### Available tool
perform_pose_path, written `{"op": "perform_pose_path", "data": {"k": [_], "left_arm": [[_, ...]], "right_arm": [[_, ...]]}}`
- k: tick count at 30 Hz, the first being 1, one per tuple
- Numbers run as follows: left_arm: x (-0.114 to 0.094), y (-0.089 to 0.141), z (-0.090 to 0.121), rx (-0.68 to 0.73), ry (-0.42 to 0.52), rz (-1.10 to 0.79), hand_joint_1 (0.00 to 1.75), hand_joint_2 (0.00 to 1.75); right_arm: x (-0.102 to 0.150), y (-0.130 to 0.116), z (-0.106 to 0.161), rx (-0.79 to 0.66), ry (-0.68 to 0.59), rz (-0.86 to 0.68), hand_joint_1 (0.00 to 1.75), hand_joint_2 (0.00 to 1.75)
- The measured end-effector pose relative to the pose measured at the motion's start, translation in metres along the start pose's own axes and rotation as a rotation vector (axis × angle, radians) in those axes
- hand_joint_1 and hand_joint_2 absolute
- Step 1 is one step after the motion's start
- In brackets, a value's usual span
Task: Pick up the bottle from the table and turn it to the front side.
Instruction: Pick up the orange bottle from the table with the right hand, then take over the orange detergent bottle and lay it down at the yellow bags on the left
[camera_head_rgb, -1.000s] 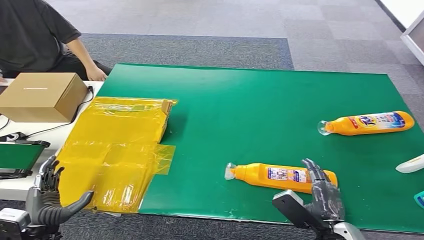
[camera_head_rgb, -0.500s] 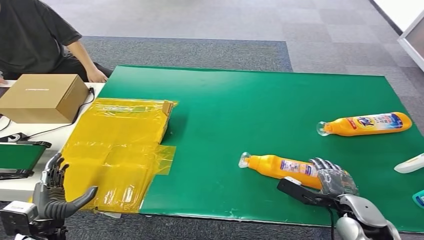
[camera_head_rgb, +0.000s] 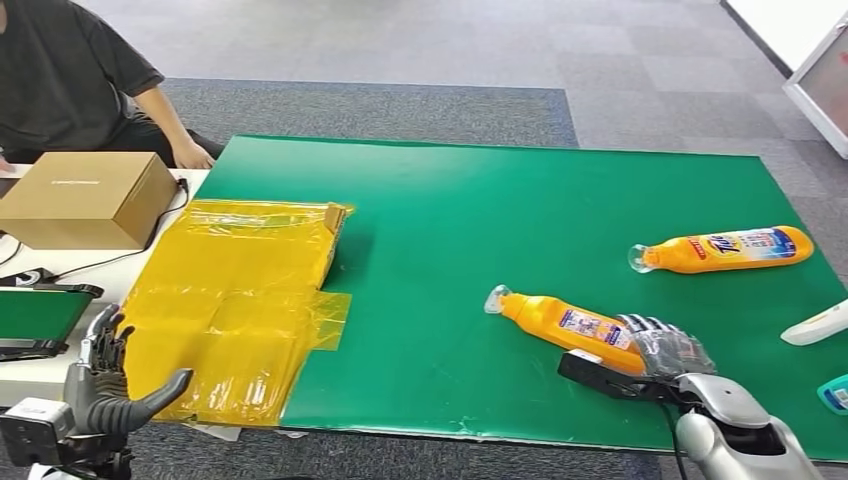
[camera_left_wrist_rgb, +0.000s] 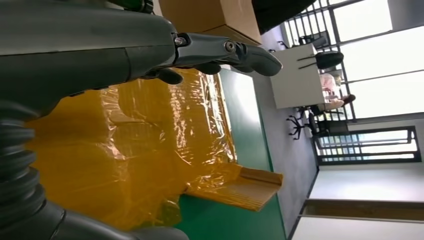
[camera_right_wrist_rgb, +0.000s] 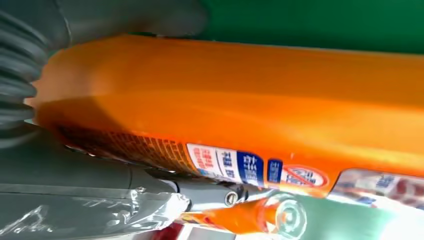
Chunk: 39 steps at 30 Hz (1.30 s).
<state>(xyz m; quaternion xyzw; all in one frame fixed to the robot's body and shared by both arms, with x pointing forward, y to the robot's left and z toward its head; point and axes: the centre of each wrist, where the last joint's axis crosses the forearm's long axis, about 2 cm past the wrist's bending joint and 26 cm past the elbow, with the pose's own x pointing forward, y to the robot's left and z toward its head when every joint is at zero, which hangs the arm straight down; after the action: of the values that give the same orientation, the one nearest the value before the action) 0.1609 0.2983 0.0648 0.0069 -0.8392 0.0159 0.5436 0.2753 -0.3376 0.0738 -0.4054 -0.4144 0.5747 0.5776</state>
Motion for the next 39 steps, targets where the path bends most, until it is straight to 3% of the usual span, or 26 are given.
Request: {"op": "perform_pose_path", "data": {"k": [8,11,17,21,25,30,39], "left_arm": [[0.000,0.002,0.000,0.004,-0.003,0.000,0.00,1.75],[0.000,0.001,0.000,-0.012,-0.011,0.055,0.00,1.75],[-0.004,-0.003,0.002,-0.112,-0.007,0.182,0.00,1.75],[-0.007,-0.005,0.003,-0.121,0.004,0.197,0.00,1.75],[-0.011,-0.008,0.001,-0.168,0.053,0.185,0.00,1.75],[-0.020,-0.028,-0.011,-0.272,0.127,0.205,0.00,1.75],[-0.030,-0.060,-0.035,-0.512,0.084,0.447,0.00,1.75]], "right_arm": [[0.007,0.002,0.004,-0.067,-0.049,0.003,1.75,1.75],[0.016,0.006,0.016,-0.150,-0.131,-0.076,1.75,1.75],[0.073,0.002,0.050,-0.298,-0.330,-0.341,1.75,1.75],[0.088,-0.003,0.056,-0.332,-0.364,-0.393,1.75,1.75],[0.100,-0.004,0.057,-0.348,-0.411,-0.439,1.75,1.75],[0.145,-0.011,0.050,-0.393,-0.501,-0.560,1.75,1.75],[0.218,-0.006,0.041,-0.291,-0.767,-0.694,1.75,1.75]]}}
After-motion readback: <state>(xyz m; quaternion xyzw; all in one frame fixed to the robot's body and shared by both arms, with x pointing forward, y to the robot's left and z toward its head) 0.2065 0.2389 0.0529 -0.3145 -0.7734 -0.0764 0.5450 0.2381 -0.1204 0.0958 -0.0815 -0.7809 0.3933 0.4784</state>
